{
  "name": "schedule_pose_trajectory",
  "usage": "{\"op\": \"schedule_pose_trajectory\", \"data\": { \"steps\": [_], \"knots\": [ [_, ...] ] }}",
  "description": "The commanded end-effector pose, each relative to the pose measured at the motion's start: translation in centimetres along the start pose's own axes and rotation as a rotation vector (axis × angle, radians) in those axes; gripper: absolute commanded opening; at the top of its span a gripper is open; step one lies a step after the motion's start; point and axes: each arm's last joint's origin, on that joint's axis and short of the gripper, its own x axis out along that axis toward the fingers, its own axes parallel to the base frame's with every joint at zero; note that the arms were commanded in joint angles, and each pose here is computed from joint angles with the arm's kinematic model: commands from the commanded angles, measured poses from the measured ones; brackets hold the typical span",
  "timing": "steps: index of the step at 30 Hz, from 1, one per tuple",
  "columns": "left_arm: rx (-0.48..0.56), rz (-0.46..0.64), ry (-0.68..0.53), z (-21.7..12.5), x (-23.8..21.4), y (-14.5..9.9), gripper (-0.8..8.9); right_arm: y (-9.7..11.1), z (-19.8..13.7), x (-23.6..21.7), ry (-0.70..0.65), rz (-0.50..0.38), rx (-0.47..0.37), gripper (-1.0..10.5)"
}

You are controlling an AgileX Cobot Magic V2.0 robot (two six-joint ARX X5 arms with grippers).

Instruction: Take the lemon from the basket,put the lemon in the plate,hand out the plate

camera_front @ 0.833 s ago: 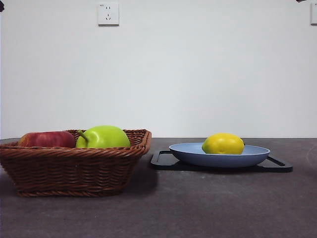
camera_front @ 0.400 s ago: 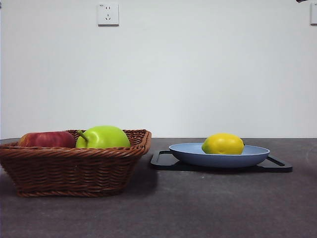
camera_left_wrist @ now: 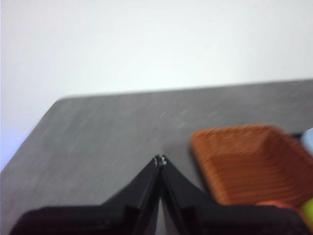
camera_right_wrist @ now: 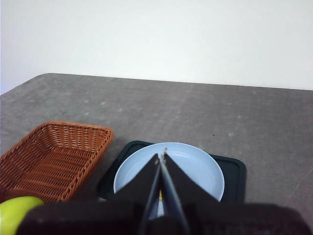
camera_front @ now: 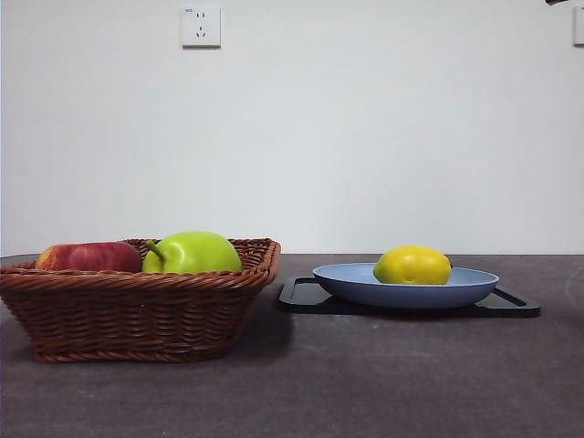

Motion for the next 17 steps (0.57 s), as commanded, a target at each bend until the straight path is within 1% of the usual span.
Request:
{"op": "schedule_pose_trajectory", "data": {
  "steps": [1, 10, 17],
  "knots": [
    [0.013, 0.056, 0.015, -1.1, 0.7, 0.3, 0.08, 0.1, 0.4, -0.1, -0.019, 0.004, 0.018, 0.0],
    [-0.002, 0.116, 0.000, -6.5, 3.7, 0.7, 0.08, 0.1, 0.4, -0.1, -0.018, 0.003, 0.018, 0.0],
    [-0.015, 0.129, 0.029, -9.2, 4.3, 0.7, 0.08, 0.1, 0.4, -0.1, -0.019, 0.004, 0.018, 0.0]
  ]
}}
